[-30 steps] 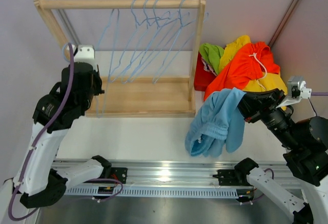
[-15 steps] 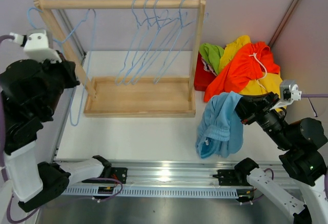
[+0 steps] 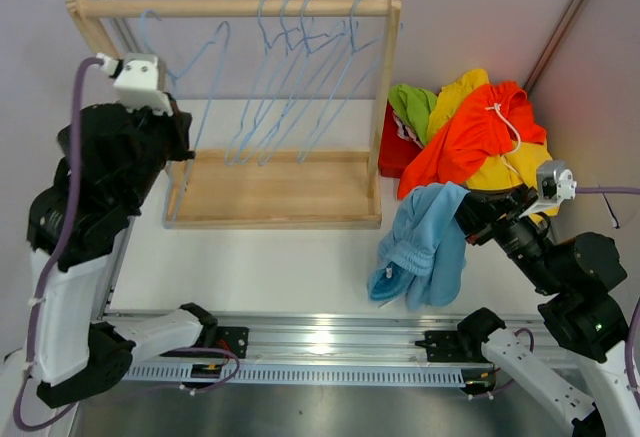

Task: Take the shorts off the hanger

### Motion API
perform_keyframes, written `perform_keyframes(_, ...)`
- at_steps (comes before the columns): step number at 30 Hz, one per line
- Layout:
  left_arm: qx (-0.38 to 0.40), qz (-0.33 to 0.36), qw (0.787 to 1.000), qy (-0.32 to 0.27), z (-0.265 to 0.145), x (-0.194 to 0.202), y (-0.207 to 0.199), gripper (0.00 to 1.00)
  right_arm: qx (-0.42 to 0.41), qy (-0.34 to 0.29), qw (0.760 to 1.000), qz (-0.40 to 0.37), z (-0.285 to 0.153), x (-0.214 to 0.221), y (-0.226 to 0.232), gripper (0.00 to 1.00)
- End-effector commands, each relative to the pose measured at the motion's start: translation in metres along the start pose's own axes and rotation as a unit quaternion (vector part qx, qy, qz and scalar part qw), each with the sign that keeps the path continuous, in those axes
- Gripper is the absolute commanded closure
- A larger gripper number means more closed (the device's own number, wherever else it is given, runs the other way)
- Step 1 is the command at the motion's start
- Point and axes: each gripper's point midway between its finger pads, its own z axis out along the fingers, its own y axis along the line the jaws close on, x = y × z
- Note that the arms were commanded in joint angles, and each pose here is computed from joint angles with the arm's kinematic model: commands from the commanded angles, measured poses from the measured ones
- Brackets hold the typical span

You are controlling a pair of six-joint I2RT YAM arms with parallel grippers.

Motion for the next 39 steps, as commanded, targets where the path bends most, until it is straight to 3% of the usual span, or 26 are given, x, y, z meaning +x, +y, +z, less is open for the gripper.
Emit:
perform_keyframes(1,0.036,0.008,0.998,-0.058,0.017,-0.033,-0.020,1.00,-0.003,-0.052,0.998,-0.018,-0.007,-0.026,0.004,1.00)
perform_keyframes(10,0.061,0.046,0.995,-0.063,0.078,-0.063,-0.056,1.00,0.016,-0.040,0.999,-0.032,-0.011,-0.013,-0.007,1.00)
perform_keyframes(15,0.083,0.036,0.995,-0.045,0.113,-0.058,-0.069,1.00,0.039,-0.039,0.997,-0.045,-0.013,-0.008,-0.018,1.00)
perform_keyframes(18,0.084,0.022,0.996,-0.030,0.133,-0.049,-0.070,1.00,0.119,-0.057,0.989,-0.061,-0.008,-0.018,-0.047,1.00)
perform_keyframes(20,0.086,0.024,0.996,-0.023,0.140,-0.043,-0.072,1.00,0.238,-0.091,0.963,-0.086,-0.012,-0.049,-0.083,1.00)
perform_keyframes(21,0.089,0.009,0.996,-0.025,0.137,-0.044,-0.074,1.00,0.280,-0.072,0.951,-0.109,0.004,-0.048,-0.100,1.00)
perform_keyframes(22,0.093,0.004,0.995,-0.022,0.141,-0.038,-0.076,1.00,0.301,-0.105,0.940,-0.125,0.007,-0.080,-0.100,1.00)
perform_keyframes(24,0.097,-0.002,0.995,-0.030,0.135,-0.041,-0.076,1.00,0.360,-0.073,0.908,-0.202,0.037,-0.092,-0.125,1.00)
perform_keyframes(26,0.094,-0.002,0.995,-0.032,0.133,-0.042,-0.074,1.00,0.375,-0.113,0.894,-0.218,0.048,-0.146,-0.123,1.00)
perform_keyframes(27,0.093,0.000,0.995,-0.031,0.133,-0.042,-0.073,1.00,0.416,-0.132,0.872,-0.222,0.041,-0.169,-0.145,1.00)
perform_keyframes(28,0.092,0.002,0.995,-0.028,0.133,-0.040,-0.073,1.00,0.434,-0.126,0.865,-0.219,0.055,-0.174,-0.168,1.00)
perform_keyframes(30,0.095,0.004,0.995,-0.024,0.134,-0.037,-0.075,1.00,0.436,-0.187,0.859,-0.190,0.051,-0.219,-0.180,1.00)
perform_keyframes(31,0.096,0.004,0.995,-0.021,0.135,-0.035,-0.075,1.00,0.472,-0.213,0.834,-0.190,0.035,-0.239,-0.206,1.00)
perform_keyframes(32,0.096,0.004,0.995,-0.021,0.135,-0.034,-0.075,1.00,0.486,-0.211,0.828,-0.184,0.043,-0.238,-0.234,1.00)
perform_keyframes(34,0.097,0.000,0.995,-0.022,0.136,-0.033,-0.076,1.00,0.478,-0.256,0.825,-0.160,0.042,-0.254,-0.265,1.00)
perform_keyframes(37,0.102,-0.007,0.994,-0.023,0.135,-0.034,-0.078,1.00,0.432,-0.274,0.854,-0.093,0.078,-0.240,-0.324,1.00)
perform_keyframes(38,0.104,-0.009,0.994,-0.023,0.135,-0.035,-0.079,1.00,0.442,-0.245,0.861,-0.063,0.091,-0.212,-0.377,1.00)
perform_keyframes(39,0.105,-0.008,0.994,-0.022,0.135,-0.034,-0.080,1.00,0.440,-0.230,0.867,-0.037,0.101,-0.197,-0.401,1.00)
